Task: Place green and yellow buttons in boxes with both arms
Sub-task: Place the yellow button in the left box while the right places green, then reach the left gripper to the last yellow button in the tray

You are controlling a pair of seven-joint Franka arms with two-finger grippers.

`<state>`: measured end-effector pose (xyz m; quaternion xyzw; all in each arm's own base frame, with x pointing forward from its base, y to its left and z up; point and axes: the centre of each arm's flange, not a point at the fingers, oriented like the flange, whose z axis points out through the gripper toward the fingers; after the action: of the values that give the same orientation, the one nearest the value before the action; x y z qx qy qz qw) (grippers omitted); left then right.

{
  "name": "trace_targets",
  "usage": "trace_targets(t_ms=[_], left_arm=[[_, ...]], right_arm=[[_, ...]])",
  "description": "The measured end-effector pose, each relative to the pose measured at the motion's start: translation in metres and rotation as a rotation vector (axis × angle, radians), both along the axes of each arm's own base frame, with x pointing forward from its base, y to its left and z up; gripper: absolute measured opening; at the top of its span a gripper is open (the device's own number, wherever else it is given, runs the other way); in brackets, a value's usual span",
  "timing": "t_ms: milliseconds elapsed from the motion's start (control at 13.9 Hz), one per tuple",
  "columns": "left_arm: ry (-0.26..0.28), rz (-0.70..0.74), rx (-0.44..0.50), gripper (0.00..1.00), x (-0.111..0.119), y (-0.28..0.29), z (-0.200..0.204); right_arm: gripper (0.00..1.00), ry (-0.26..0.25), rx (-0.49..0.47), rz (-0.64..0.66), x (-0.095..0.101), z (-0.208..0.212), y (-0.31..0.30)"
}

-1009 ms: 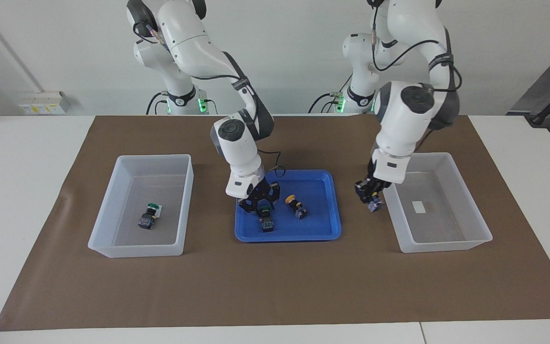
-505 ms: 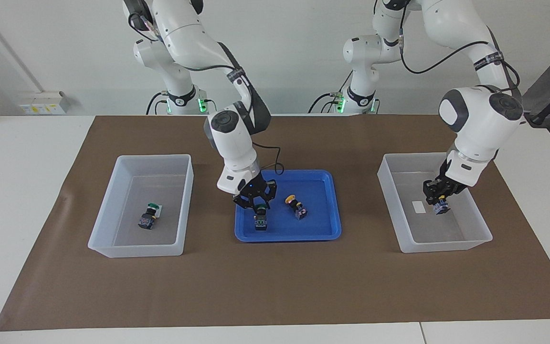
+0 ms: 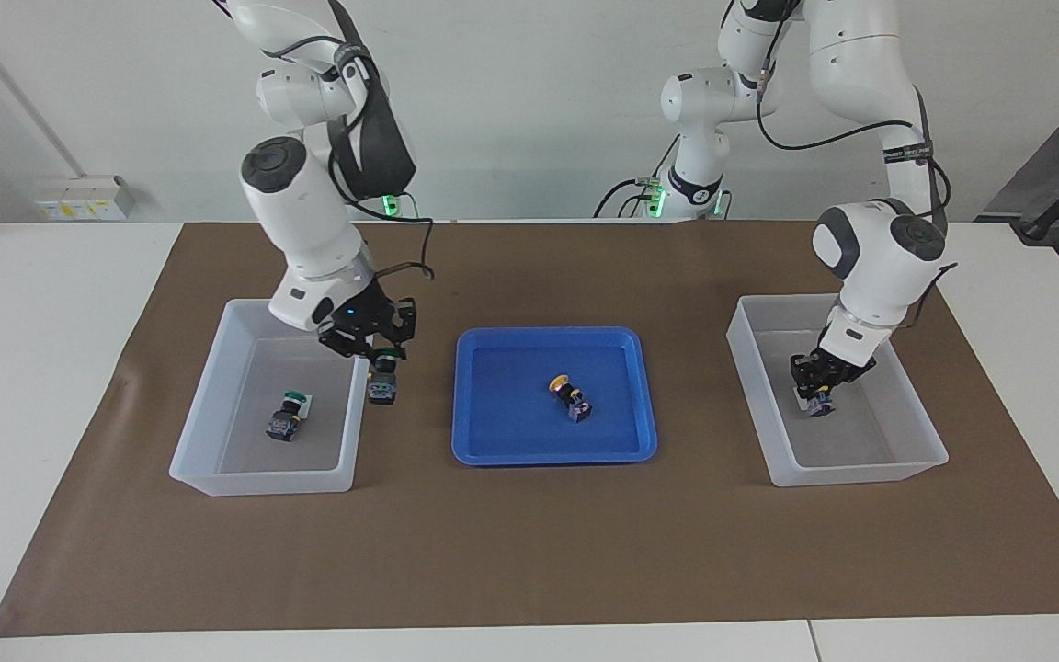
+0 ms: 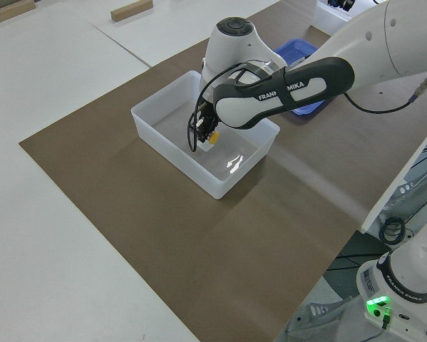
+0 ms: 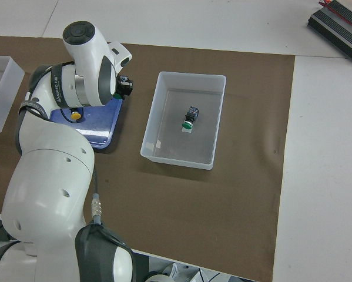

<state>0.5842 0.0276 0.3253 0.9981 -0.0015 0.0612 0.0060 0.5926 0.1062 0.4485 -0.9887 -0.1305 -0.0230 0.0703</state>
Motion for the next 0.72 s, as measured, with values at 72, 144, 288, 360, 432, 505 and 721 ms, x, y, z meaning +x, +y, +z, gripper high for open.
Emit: trace_targets(t_ms=[72, 144, 288, 360, 432, 505, 721], left_arm=[[0.000, -0.003, 0.000, 0.60, 0.001, -0.001, 0.002], [0.003, -0.004, -0.001, 0.73, 0.005, -0.002, 0.008], [0.036, -0.006, -0.004, 0.93, 0.019, -0.002, 0.040], [0.058, -0.008, -0.007, 0.93, 0.027, -0.002, 0.064], [0.075, -0.006, -0.011, 0.93, 0.034, -0.006, 0.091], [0.083, 0.015, -0.016, 0.93, 0.040, -0.015, 0.114], [0.086, 0.148, -0.037, 0.93, 0.041, -0.091, 0.136]], right_arm=[[0.41, 0.011, -0.005, 0.034, -0.001, -0.008, -0.028], [0.41, 0.026, -0.008, 0.053, -0.004, -0.019, -0.046], [0.41, 0.046, -0.011, 0.063, -0.014, -0.045, -0.066], [0.41, 0.043, -0.014, 0.070, -0.019, -0.059, -0.072], [0.41, 0.033, -0.018, 0.076, -0.024, -0.073, -0.075], [0.41, 0.016, -0.022, 0.078, -0.028, -0.086, -0.080], [0.41, -0.012, -0.033, 0.073, -0.040, -0.113, -0.088]])
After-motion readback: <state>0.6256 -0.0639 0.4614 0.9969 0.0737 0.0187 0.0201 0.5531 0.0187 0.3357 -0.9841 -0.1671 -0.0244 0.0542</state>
